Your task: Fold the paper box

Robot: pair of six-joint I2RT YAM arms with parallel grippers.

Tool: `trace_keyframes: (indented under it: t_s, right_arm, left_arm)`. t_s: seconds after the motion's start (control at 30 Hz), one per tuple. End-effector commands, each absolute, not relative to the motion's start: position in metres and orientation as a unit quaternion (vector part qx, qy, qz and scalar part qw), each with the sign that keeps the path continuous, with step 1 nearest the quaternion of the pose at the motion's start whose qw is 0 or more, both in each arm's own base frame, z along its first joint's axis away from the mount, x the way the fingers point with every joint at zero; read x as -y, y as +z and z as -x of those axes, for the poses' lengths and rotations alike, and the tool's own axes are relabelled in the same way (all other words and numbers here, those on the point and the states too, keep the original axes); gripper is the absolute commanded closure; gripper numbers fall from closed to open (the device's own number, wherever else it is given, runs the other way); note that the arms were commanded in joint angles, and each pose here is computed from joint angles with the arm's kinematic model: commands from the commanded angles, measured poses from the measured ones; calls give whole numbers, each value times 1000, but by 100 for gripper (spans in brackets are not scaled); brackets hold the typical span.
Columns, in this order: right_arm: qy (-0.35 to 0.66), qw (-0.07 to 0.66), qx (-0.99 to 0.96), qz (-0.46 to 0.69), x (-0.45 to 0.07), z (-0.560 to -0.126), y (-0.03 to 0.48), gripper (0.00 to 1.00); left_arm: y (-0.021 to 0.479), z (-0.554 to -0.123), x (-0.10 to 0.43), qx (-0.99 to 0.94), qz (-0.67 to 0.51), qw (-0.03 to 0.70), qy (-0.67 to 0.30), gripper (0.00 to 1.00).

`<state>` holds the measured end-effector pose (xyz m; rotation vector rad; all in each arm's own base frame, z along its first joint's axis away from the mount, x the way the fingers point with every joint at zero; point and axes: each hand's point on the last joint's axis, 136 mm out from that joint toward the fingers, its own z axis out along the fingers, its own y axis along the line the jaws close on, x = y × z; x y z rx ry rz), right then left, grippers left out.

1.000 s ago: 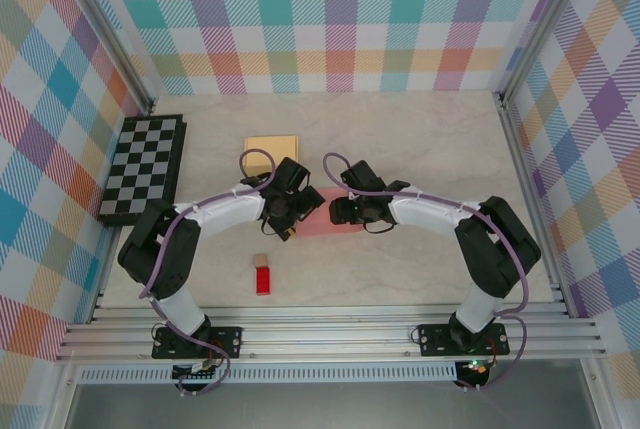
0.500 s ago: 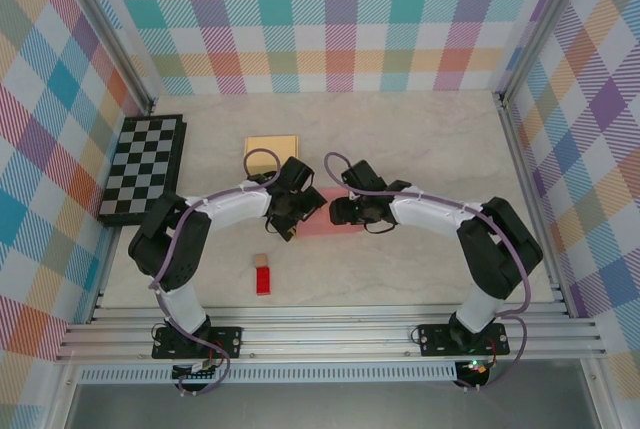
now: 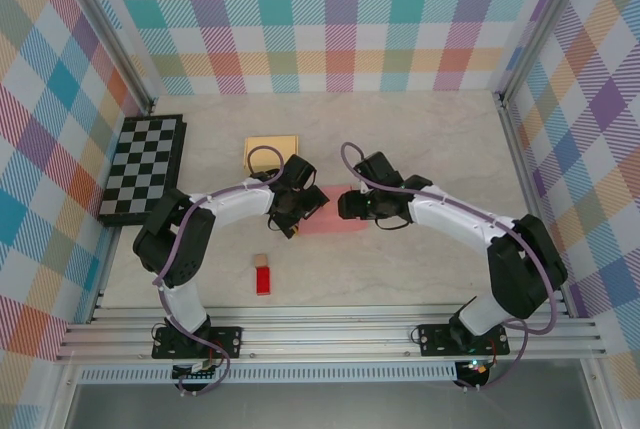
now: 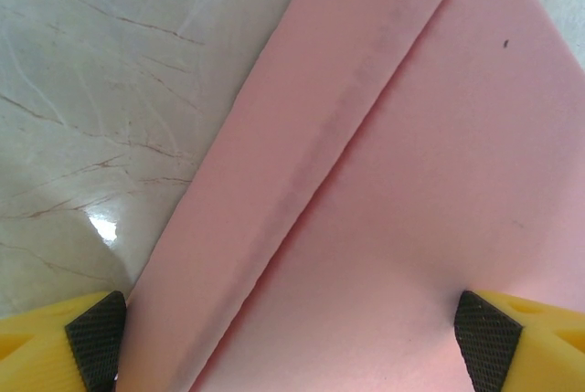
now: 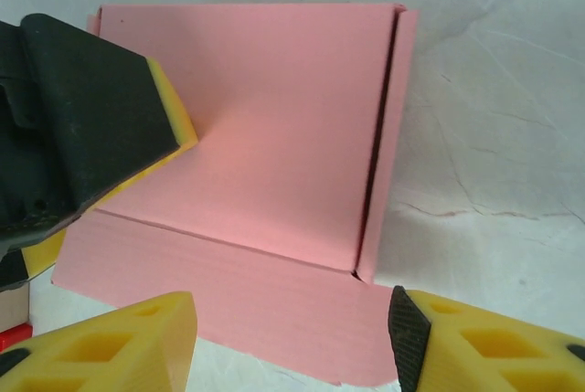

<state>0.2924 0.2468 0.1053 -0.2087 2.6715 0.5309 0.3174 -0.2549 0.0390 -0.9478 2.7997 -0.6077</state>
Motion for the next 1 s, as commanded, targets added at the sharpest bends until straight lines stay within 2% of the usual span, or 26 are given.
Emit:
trace_keyframes:
  t_s: [0.0,0.33,0.77,0.97]
  right_arm:
    - [197,180,-962,60,-243,-282,105,41]
    - [229,136,-963,34,-251,-275,70,39]
    - [302,94,-949,17,-275,-264,70,39]
    - [261,112,-958,28,-262,-268,69,40]
  left_arm:
    - [7,-298,239,-940,310,34,-142,7]
    - [10,-298,239,-940,308,37,-144,7]
    - [10,-300,240,-939,308,37,-147,7]
    - [10,-300,240,-939,309,37,-146,7]
